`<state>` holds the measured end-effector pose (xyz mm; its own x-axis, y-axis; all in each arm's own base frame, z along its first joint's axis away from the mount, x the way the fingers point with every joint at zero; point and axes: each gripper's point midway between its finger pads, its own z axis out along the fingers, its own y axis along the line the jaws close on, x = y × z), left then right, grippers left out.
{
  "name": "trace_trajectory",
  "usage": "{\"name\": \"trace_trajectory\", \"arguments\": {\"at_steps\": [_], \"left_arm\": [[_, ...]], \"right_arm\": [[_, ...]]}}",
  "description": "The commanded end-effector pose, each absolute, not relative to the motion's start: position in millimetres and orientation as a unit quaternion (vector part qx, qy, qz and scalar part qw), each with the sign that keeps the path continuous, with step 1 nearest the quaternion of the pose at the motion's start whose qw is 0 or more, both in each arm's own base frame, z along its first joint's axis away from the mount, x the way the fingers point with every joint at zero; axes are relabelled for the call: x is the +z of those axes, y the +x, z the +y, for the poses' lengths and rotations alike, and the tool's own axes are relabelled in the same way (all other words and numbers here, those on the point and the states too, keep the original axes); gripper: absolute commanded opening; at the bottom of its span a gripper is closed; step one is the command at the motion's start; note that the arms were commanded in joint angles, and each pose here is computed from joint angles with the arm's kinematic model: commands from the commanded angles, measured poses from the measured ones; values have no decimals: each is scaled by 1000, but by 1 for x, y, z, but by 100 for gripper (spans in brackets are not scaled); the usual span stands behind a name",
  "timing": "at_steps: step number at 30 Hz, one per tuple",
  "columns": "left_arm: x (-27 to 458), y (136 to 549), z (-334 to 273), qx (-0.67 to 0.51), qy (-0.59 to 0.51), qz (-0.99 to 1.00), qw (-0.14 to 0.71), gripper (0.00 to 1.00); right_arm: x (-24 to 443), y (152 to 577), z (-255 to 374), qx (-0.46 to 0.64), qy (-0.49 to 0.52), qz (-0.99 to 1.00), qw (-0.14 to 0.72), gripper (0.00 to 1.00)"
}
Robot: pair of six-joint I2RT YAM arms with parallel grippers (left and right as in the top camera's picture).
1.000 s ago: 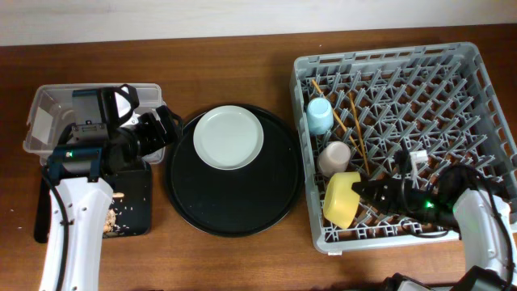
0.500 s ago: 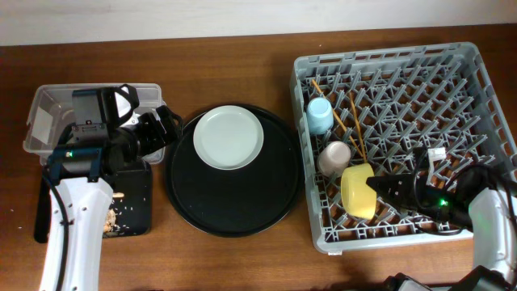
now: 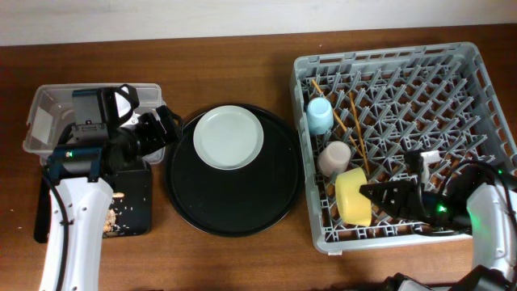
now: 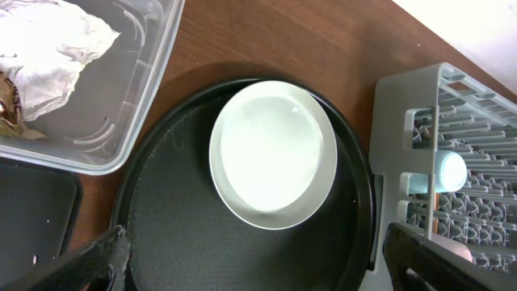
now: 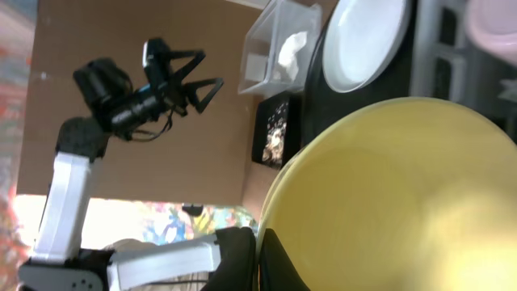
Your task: Sort waste into correct bins and load items into the dishwasher rack
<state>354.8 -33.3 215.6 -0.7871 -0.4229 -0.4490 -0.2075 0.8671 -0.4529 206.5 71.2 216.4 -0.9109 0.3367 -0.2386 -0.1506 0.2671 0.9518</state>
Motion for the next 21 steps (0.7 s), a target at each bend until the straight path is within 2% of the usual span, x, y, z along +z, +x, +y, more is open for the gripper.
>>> {"name": "trace_trajectory", "arguments": {"at_steps": [1,10,21], "left_arm": [[218,356,-32,-190,-165,925,284,99],[218,356,-32,-190,-165,925,284,99],[218,356,-32,-190,-165,925,284,99]], "right_arm": [[235,212,85,626,23,745,230,4],[230,215,103,626,-53,738,246,4],[210,223,107,642,-45,735,215,4]]}}
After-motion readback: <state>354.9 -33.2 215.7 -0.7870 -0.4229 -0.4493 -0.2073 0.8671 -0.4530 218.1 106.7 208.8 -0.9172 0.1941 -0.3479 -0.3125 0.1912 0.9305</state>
